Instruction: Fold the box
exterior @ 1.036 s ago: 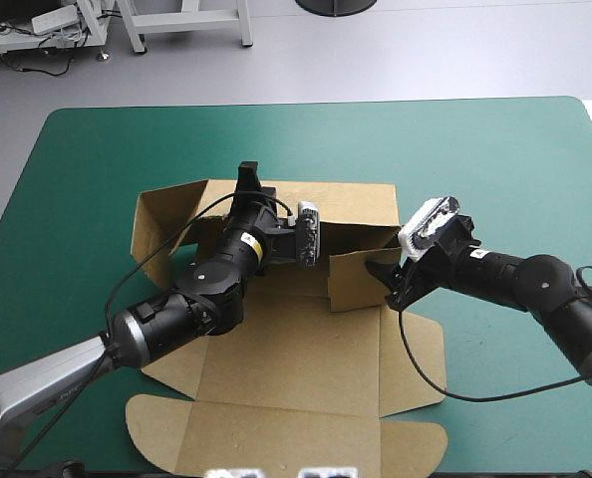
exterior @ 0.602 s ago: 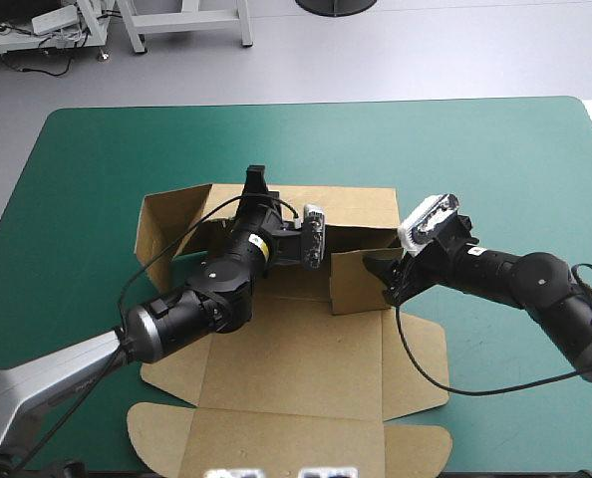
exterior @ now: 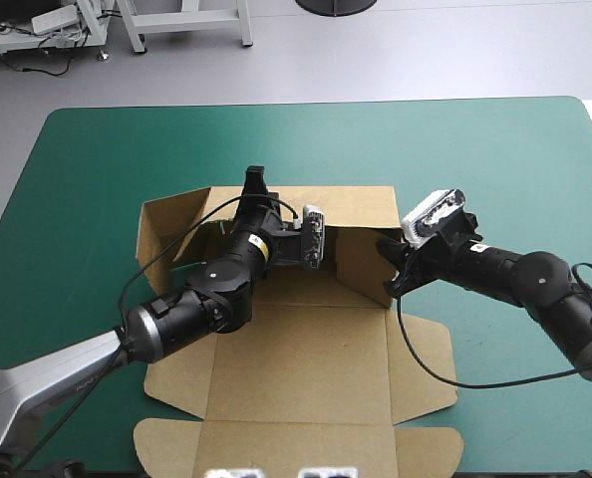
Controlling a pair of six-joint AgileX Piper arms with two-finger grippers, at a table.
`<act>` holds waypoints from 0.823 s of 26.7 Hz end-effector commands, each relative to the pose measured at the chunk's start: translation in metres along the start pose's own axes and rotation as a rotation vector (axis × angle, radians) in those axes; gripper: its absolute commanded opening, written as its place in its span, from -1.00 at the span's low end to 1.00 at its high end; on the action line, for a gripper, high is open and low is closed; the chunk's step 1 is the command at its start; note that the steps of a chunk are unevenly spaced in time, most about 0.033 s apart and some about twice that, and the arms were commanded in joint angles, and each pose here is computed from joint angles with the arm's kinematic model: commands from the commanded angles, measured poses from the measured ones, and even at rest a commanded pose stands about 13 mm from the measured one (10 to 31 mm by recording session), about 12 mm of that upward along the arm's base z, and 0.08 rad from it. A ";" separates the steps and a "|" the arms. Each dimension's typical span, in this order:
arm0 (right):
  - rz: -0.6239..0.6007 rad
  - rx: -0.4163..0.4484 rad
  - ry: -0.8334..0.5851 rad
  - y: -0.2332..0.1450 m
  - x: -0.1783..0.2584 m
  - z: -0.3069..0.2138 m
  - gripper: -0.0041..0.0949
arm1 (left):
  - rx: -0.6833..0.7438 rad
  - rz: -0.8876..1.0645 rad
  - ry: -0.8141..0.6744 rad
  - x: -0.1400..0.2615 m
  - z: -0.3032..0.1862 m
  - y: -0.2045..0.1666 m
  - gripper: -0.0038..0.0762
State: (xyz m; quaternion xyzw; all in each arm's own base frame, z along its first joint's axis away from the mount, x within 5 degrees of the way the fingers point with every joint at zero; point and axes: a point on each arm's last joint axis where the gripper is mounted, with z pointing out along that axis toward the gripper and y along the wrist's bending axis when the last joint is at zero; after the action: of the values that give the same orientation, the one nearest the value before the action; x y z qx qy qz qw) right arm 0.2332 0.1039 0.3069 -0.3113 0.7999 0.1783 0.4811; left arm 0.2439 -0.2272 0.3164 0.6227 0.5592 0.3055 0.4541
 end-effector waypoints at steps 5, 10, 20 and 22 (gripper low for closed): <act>0.018 -0.021 -0.043 0.002 -0.011 -0.006 -0.60 | -0.055 -0.025 -0.054 -0.004 -0.012 0.017 -0.88; 0.029 -0.065 -0.039 0.006 -0.010 -0.006 -0.60 | -0.057 -0.041 -0.055 -0.004 -0.012 0.017 -0.88; 0.031 -0.078 -0.034 0.008 -0.010 -0.006 -0.96 | -0.057 -0.027 -0.054 -0.004 -0.012 0.017 -0.88; 0.034 -0.078 -0.034 0.008 -0.010 -0.006 -0.96 | -0.057 -0.027 -0.054 -0.004 -0.012 0.017 -0.88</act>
State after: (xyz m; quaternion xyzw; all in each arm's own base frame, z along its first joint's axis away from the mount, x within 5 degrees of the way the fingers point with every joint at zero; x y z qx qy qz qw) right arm 0.2339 0.1034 0.3060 -0.2950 0.8062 0.1937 0.4749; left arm 0.2443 -0.2250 0.3161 0.6158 0.5680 0.3110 0.4488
